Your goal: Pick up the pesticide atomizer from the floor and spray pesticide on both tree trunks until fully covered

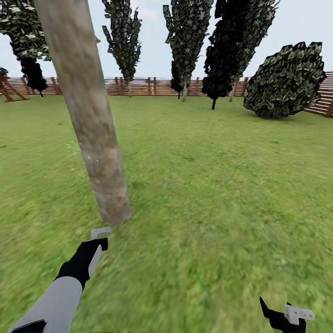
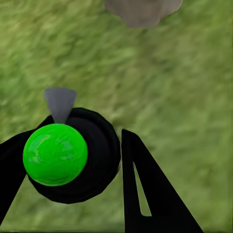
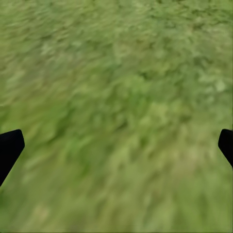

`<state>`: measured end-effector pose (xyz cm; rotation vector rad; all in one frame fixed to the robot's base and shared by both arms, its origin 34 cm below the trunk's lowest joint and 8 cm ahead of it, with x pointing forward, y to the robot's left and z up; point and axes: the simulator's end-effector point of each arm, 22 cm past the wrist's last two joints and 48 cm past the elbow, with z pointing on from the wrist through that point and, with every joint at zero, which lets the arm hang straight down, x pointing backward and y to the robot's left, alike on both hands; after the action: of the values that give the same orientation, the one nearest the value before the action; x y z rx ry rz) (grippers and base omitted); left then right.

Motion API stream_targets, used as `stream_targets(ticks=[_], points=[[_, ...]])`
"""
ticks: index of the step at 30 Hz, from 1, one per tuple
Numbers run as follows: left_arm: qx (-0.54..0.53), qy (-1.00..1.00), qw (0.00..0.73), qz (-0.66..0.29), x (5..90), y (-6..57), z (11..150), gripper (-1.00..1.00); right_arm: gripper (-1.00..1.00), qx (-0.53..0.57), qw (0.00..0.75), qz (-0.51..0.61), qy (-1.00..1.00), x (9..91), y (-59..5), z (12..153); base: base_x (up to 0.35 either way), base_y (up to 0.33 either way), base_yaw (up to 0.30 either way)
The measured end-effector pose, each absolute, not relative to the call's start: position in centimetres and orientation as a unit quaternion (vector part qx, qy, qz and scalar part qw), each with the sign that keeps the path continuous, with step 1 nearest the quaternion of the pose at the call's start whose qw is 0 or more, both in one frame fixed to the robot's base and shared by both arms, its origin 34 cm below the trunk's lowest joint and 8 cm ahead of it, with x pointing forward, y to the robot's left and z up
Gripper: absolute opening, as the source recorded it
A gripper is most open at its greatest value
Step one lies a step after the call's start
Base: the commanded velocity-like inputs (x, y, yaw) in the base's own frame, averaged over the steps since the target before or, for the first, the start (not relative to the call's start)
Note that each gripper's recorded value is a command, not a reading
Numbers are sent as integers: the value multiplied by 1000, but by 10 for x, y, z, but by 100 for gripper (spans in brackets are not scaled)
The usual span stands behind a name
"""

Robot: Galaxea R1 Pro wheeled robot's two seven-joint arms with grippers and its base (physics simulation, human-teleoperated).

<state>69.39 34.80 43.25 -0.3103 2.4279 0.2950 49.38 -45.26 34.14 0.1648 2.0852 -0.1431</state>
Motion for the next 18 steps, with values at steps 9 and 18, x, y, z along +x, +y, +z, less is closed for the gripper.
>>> stream_targets(ticks=[9, 18], points=[[-119, 929, 331, 112, 694, 348, 432, -100, 100, 68, 499, -59, 862, 494, -453, 341, 113, -270, 278], [-119, 930, 330, 111, 693, 347, 431, -100, 100, 68, 499, -59, 862, 494, -453, 341, 192, -236, 278]])
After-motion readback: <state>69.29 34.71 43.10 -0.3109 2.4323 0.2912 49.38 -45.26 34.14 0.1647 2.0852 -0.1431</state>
